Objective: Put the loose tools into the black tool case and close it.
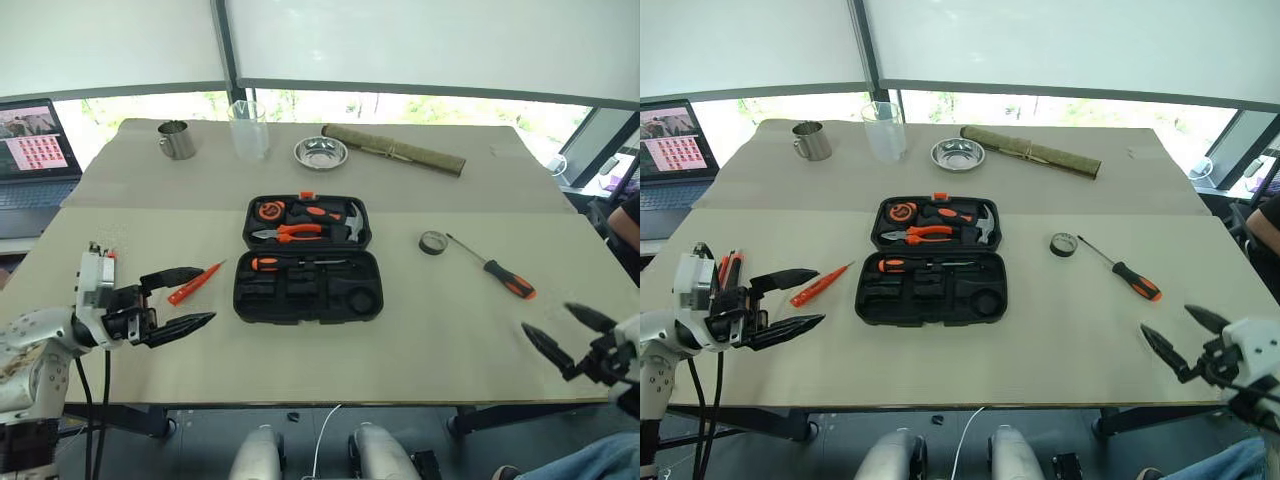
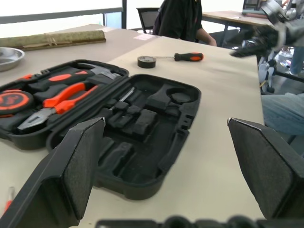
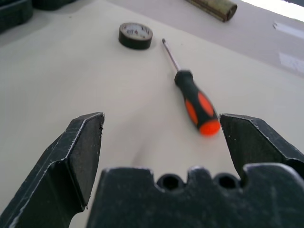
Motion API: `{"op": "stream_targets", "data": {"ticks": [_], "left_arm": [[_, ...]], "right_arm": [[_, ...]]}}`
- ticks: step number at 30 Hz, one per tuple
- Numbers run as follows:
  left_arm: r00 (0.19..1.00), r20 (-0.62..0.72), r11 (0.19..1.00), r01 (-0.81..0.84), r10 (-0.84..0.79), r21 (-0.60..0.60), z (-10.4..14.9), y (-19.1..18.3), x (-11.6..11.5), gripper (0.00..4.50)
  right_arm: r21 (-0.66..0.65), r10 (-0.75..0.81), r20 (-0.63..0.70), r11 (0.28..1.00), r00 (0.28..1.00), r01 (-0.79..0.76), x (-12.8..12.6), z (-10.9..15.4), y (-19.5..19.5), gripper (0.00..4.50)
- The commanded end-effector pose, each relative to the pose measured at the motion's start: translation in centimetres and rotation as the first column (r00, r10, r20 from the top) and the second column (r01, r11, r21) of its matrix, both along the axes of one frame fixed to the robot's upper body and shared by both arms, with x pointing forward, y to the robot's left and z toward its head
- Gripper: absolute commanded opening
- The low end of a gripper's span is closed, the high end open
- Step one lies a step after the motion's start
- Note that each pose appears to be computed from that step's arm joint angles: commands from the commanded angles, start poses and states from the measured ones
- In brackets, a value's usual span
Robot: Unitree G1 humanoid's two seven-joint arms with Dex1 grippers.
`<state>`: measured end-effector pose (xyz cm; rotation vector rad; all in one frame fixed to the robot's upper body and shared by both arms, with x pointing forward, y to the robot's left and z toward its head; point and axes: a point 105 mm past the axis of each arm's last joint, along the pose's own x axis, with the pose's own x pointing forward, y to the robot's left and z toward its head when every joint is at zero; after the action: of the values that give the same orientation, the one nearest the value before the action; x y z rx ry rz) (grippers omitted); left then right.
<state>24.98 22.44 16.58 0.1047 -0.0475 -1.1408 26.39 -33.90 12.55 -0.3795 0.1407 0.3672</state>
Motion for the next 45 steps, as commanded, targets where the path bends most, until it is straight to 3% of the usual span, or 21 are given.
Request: {"op": "stream_targets", "data": {"ticks": [1,7,10,14,22,28,32,34,35,38,40,45], "left_arm": [[0.997,0.050,0.998,0.058,-0.056,-0.033,1.3,-2.1,0.4,4.46],[0.995,0.046,0.995,0.094,-0.092,-0.042,0.6,-4.0,1.2,4.46],[0.992,0.068,0.993,0.113,-0.111,-0.037,0.7,-4.8,1.1,4.46],[0.990,0.089,0.993,0.113,-0.110,-0.035,1.6,-5.0,0.8,4.50],[0.993,0.080,0.996,0.090,-0.088,-0.024,1.6,-4.4,0.3,4.50],[0.993,0.083,0.996,0.087,-0.085,-0.023,1.8,-4.4,0.6,4.50],[0.994,0.097,0.997,0.063,-0.060,-0.036,2.1,-4.0,0.6,4.50],[0.994,0.091,0.997,0.071,-0.068,-0.026,2.0,-4.0,0.4,4.50],[0.993,0.093,0.997,0.073,-0.070,-0.023,2.1,-4.0,0.3,4.50],[0.993,0.103,0.999,0.049,-0.050,0.013,1.9,-3.1,0.3,4.50],[0.995,0.101,0.998,0.018,-0.023,0.056,1.3,-2.1,0.4,4.50],[0.993,0.080,0.989,-0.094,0.085,0.115,-0.4,0.4,0.5,4.50]], "right_arm": [[-0.107,0.007,-0.108,0.994,0.994,-0.019,4.0,0.7,-0.6,4.50],[-0.195,-0.013,-0.295,0.980,0.955,-0.047,9.2,-0.5,-0.3,4.50],[-0.183,-0.049,-0.409,0.983,0.911,-0.030,10.0,-1.8,-0.4,4.50],[-0.227,-0.150,-0.398,0.972,0.905,0.062,10.9,-1.4,-1.7,3.41],[-0.160,-0.094,-0.534,0.987,0.840,0.009,9.2,-1.9,-2.1,0.72],[-0.174,-0.084,-0.489,0.985,0.868,-0.003,8.9,-0.2,-3.1,0.62],[-0.201,0.031,-0.337,0.974,0.941,-0.104,9.6,6.5,-2.0,0.62],[-0.261,0.118,-0.322,0.943,0.939,-0.208,9.5,8.0,-0.6,0.62],[-0.238,0.235,-0.303,0.920,0.924,-0.312,9.8,9.3,2.1,0.62],[-0.141,0.574,-0.267,0.772,0.774,-0.620,9.2,11.8,11.6,0.62],[-0.130,0.647,-0.310,0.697,0.697,-0.705,8.7,11.0,15.8,0.62],[-0.192,0.730,-0.354,0.555,0.584,-0.810,8.7,9.3,23.7,0.62]]}}
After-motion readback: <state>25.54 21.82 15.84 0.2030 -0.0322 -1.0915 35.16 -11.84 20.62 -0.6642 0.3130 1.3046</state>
